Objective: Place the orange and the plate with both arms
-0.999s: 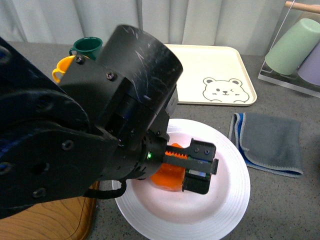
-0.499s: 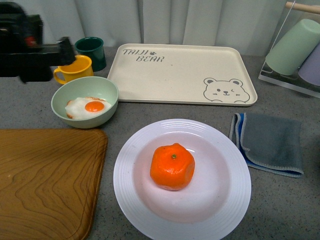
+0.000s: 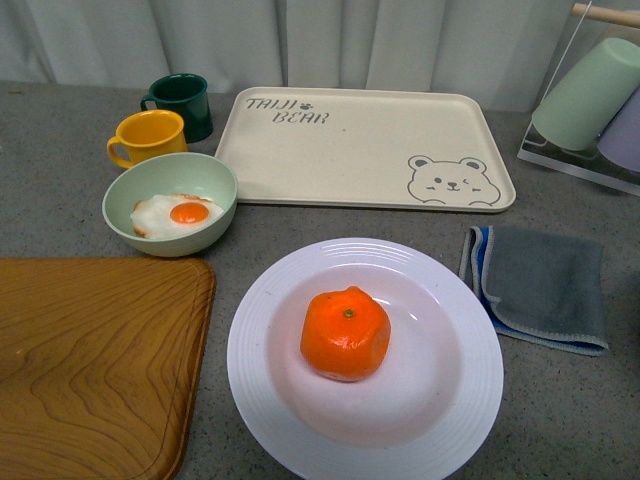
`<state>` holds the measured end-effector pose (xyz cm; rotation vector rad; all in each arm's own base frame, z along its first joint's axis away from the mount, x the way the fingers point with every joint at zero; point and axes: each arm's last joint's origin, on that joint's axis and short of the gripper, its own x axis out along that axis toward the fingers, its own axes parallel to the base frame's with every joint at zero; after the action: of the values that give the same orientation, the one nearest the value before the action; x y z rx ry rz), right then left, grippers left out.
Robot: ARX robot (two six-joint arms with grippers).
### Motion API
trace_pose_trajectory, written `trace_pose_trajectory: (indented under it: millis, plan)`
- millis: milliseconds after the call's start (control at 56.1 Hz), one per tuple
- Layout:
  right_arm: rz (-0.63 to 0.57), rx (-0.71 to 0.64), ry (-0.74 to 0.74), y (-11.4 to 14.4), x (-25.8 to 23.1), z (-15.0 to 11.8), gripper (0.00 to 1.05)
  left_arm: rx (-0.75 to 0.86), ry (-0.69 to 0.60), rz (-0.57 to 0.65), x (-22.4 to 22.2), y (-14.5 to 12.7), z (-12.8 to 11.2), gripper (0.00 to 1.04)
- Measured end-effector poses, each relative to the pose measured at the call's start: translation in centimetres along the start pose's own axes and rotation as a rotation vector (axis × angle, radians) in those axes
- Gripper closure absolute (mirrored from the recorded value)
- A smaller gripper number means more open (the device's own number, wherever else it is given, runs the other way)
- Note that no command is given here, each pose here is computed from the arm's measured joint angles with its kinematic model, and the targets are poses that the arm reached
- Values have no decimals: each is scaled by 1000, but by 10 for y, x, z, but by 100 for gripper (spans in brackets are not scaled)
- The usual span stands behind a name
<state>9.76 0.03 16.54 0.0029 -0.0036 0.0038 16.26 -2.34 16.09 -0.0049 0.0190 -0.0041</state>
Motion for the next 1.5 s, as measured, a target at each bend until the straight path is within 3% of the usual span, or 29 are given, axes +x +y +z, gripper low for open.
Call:
trace_pose_trajectory:
  millis: [446, 1498]
  plan:
    - [0, 0, 0, 0, 0, 0, 9, -3, -25, 8, -25, 23, 7, 101]
    - [0, 0, 0, 0, 0, 0, 9, -2, -41, 3, -56, 23, 11, 101]
